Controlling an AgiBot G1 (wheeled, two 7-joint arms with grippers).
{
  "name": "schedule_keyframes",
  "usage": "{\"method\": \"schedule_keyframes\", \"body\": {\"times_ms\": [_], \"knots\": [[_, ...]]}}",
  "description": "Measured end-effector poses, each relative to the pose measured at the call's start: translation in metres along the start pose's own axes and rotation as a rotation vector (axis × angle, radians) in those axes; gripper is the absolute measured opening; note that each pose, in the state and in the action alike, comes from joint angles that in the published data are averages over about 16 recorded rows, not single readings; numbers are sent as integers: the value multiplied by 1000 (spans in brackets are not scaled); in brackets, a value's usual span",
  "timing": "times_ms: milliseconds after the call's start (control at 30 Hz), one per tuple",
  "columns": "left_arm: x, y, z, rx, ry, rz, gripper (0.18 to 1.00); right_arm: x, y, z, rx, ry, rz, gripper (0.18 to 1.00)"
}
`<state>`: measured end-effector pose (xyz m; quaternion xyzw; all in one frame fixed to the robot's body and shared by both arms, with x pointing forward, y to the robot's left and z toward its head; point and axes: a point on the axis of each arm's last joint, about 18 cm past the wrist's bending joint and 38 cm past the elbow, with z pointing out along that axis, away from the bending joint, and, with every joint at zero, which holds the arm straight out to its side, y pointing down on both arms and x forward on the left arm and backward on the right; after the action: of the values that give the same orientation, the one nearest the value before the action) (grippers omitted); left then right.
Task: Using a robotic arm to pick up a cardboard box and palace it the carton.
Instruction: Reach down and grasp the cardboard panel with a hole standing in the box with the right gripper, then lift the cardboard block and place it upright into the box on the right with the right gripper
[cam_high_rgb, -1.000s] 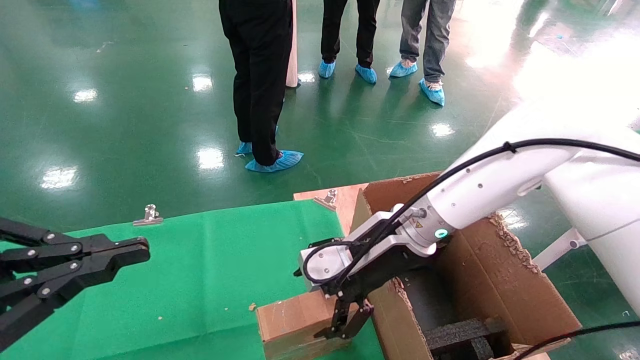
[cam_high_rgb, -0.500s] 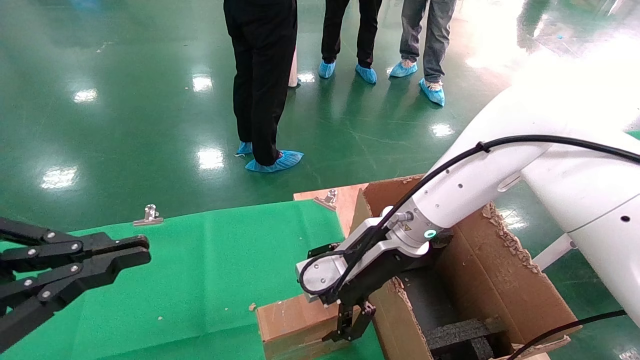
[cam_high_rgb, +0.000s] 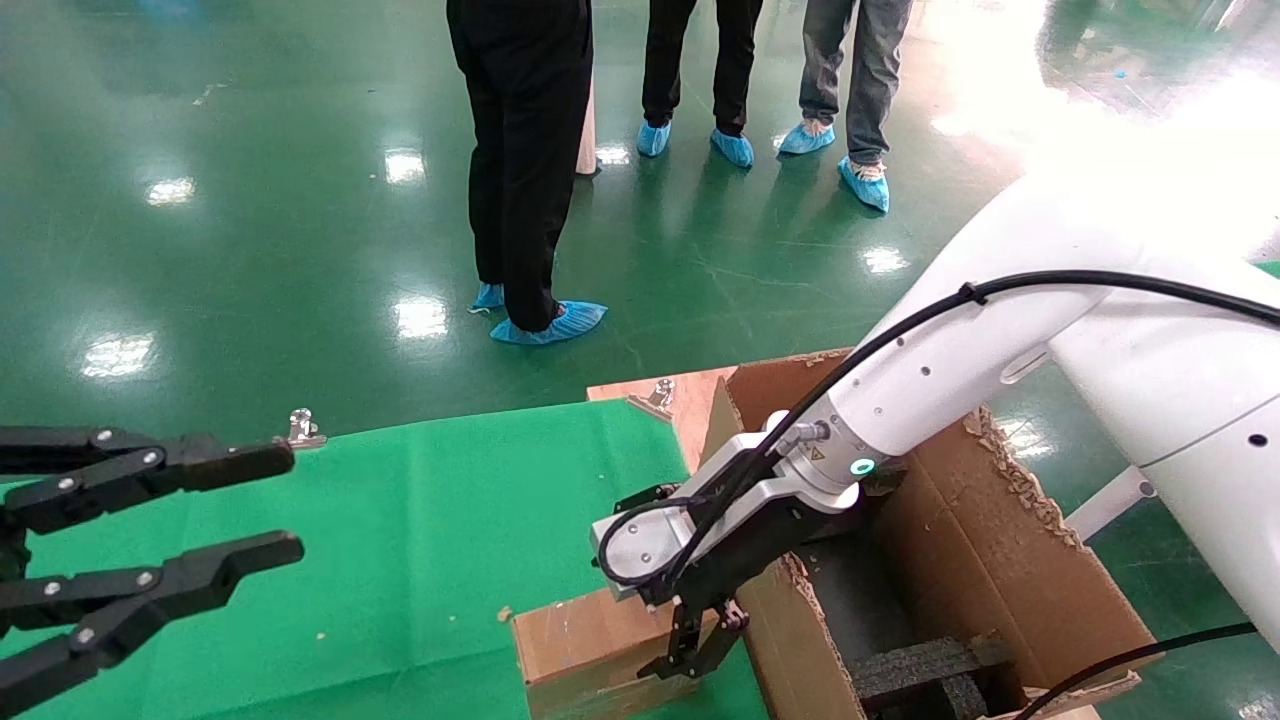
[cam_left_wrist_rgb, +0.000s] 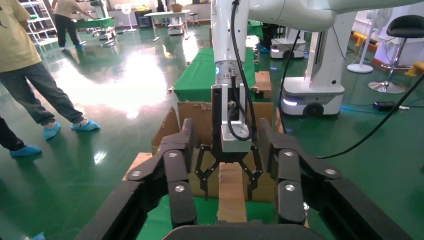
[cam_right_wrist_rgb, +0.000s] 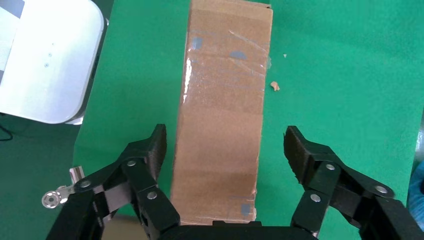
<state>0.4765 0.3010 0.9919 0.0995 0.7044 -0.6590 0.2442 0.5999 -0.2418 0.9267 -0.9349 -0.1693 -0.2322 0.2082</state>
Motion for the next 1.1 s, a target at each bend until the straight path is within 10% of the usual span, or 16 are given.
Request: {"method": "schedule_keyframes", "body": {"times_ms": [1100], "knots": [[0, 0, 0, 1, 0, 0, 958, 12, -7, -33, 19, 58, -37, 400]]}}
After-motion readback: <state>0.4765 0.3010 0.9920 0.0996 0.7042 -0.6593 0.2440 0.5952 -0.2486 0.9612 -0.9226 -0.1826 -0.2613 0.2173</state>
